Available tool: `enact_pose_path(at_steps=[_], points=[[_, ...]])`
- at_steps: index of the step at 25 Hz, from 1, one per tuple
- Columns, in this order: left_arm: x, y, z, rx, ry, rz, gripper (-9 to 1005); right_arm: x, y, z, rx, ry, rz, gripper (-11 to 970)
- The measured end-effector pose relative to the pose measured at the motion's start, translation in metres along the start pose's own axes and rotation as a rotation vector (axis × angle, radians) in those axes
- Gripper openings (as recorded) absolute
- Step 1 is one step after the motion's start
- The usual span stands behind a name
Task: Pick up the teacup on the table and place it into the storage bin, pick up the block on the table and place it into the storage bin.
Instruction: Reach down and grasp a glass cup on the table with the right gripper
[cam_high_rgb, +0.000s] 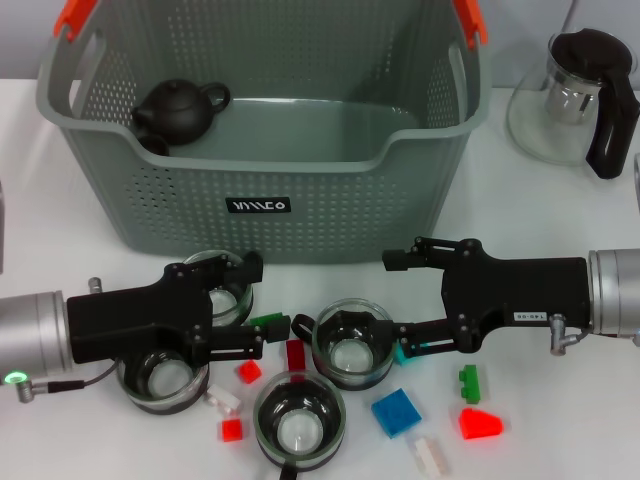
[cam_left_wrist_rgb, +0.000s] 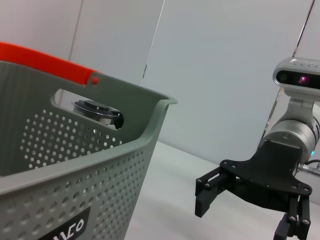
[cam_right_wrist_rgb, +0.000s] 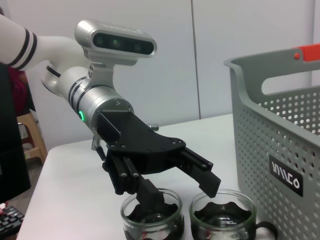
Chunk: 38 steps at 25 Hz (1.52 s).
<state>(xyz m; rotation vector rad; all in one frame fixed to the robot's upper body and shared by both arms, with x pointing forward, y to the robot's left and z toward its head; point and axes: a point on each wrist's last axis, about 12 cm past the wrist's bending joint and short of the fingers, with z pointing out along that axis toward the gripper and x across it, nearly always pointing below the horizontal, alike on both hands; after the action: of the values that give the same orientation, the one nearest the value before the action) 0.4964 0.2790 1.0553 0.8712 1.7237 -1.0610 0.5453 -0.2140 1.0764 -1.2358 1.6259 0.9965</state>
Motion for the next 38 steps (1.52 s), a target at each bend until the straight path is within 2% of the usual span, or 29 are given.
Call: enact_pose_path(at_steps=[22,28,38], points=[[-0.003,0.001,0.007,0.015,-0.006,-0.003,872,0.001,0.000,-0.005,-0.003,0.008,-0.005,916],[-0.003,0.000,0.007,0.021,-0.009,-0.005,873,-0.008,0.000,-0.005,-0.088,0.066,-0.053,916],[-0.003,0.001,0.008,0.009,-0.018,-0.027,873,-0.042,-0.008,0.006,-0.214,0.293,-0.132,915]])
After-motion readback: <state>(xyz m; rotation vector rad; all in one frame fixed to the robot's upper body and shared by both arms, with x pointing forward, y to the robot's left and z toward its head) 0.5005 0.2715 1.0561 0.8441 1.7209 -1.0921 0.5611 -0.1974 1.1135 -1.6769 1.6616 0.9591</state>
